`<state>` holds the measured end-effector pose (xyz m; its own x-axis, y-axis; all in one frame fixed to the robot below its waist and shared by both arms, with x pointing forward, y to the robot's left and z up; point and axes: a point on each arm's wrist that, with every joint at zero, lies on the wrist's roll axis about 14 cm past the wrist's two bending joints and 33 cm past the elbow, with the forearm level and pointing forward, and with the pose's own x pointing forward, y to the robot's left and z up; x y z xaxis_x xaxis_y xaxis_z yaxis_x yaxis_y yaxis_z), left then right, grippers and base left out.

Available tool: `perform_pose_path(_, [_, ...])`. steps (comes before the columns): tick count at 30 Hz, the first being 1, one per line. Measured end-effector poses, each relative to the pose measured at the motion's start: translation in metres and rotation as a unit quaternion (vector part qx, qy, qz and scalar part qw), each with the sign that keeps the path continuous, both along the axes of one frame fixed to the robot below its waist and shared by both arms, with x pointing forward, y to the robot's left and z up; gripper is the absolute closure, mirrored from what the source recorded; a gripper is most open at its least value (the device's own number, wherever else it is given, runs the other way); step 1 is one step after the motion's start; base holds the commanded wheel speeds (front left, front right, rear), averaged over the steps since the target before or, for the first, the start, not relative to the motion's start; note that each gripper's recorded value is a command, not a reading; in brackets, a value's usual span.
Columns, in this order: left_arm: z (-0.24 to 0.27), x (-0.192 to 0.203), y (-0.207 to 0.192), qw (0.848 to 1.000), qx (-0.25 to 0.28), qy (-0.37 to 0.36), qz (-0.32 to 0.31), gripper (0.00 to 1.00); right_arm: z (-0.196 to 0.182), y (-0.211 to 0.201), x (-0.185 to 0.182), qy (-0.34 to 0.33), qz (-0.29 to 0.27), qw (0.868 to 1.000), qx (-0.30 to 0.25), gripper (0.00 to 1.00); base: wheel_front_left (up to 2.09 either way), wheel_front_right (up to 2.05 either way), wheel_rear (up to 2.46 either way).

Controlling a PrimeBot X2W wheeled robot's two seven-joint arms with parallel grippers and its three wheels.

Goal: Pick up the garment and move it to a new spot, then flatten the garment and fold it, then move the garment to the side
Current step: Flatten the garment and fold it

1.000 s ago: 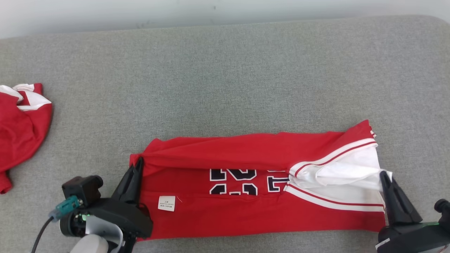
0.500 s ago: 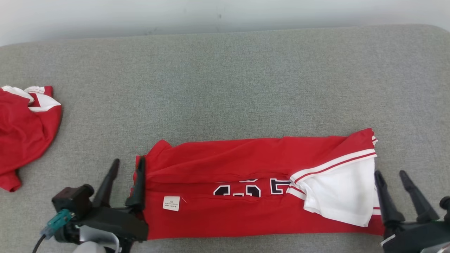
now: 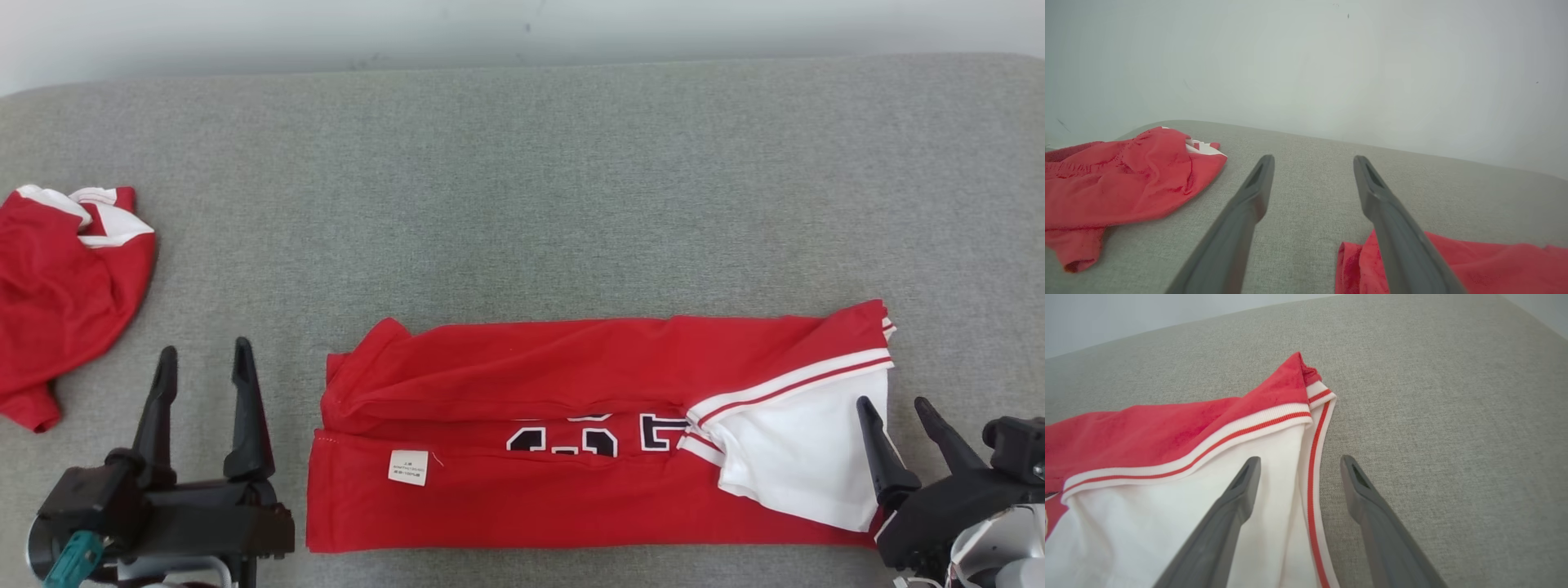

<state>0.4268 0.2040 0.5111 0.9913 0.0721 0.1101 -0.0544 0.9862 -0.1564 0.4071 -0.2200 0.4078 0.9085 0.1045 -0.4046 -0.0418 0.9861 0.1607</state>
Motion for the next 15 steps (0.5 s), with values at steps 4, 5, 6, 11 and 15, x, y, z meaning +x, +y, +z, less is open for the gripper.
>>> perform_pose_path(4, [-0.007, -0.008, 0.007, 1.000, 0.013, 0.009, 0.010, 0.00, -0.015, 0.004, 0.000, 0.029, 0.007, 1.000, 0.002, 0.00, 0.00, 0.00, 0.00])
perform_pose_path(5, [-0.009, -0.010, 0.009, 1.000, 0.020, 0.013, 0.012, 0.00, -0.019, 0.005, -0.001, 0.038, 0.009, 0.999, 0.003, 0.00, 0.00, 0.00, 0.00])
perform_pose_path(6, [-0.011, -0.012, 0.011, 0.999, 0.024, 0.016, 0.014, 0.00, -0.025, 0.006, -0.003, 0.050, 0.011, 0.999, 0.003, 0.00, 0.00, 0.00, 0.00])
perform_pose_path(11, [-0.016, -0.017, 0.016, 0.999, 0.030, 0.024, 0.023, 0.00, -0.031, 0.014, -0.005, 0.065, 0.022, 0.998, 0.012, 1.00, 0.00, 0.00, 0.00])
perform_pose_path(15, [-0.019, -0.020, 0.021, 0.999, 0.030, 0.029, 0.026, 0.00, -0.031, 0.018, -0.006, 0.067, 0.023, 0.997, 0.023, 1.00, 0.00, 0.00, 0.00])
